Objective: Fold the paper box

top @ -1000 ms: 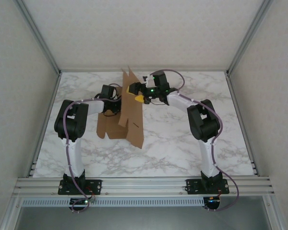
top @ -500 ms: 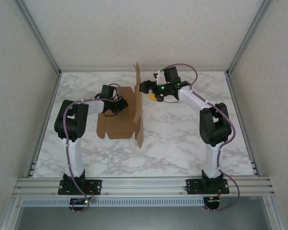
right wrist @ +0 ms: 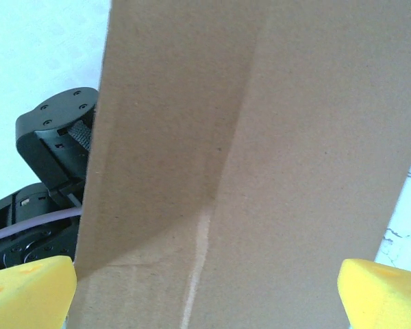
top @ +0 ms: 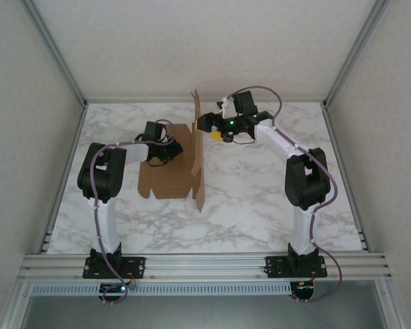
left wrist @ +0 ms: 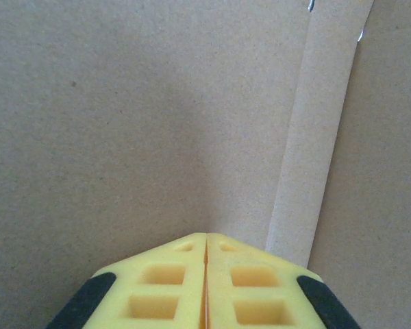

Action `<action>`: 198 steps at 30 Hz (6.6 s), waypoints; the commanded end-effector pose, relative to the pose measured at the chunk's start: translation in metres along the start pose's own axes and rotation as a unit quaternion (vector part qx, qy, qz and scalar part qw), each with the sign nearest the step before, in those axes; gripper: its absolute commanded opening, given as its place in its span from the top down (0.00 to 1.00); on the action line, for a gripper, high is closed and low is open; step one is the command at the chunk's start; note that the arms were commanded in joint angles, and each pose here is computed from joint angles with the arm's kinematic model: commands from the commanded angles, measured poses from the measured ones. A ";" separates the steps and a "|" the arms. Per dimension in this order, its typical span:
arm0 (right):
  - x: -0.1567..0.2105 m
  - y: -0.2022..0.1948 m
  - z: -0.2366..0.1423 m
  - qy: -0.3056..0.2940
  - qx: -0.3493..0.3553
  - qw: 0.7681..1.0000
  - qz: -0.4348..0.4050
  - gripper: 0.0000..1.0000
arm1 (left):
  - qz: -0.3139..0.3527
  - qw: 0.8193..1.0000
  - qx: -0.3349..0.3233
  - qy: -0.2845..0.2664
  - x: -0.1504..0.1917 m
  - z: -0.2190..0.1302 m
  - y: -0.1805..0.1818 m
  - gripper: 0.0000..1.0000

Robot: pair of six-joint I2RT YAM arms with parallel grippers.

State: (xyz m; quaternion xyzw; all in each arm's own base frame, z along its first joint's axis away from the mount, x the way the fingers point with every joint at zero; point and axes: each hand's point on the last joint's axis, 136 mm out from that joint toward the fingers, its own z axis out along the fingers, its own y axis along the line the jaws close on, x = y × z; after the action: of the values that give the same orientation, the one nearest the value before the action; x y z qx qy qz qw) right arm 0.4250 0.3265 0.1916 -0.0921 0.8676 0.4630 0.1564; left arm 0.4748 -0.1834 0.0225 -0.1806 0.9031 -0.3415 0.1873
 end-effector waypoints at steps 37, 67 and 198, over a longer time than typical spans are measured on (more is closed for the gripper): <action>0.013 -0.043 -0.059 0.039 0.284 0.953 -0.101 0.77 | 0.005 0.999 -0.029 0.023 0.016 0.001 0.011 0.91; -0.027 -0.023 -0.016 0.029 0.695 0.566 -0.442 0.91 | 0.006 0.999 0.031 0.020 0.024 -0.007 -0.032 0.80; -0.020 -0.039 -0.090 -0.074 0.328 0.934 -0.123 0.23 | 0.069 0.972 0.221 -0.049 -0.063 -0.087 -0.167 0.98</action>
State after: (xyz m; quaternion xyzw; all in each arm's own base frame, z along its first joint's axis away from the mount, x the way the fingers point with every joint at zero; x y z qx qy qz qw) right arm 0.4396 0.2239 0.2210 -0.1128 0.9335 0.0885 0.3286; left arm 0.5277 -0.2231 0.1665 -0.1290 0.8308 -0.4810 0.2486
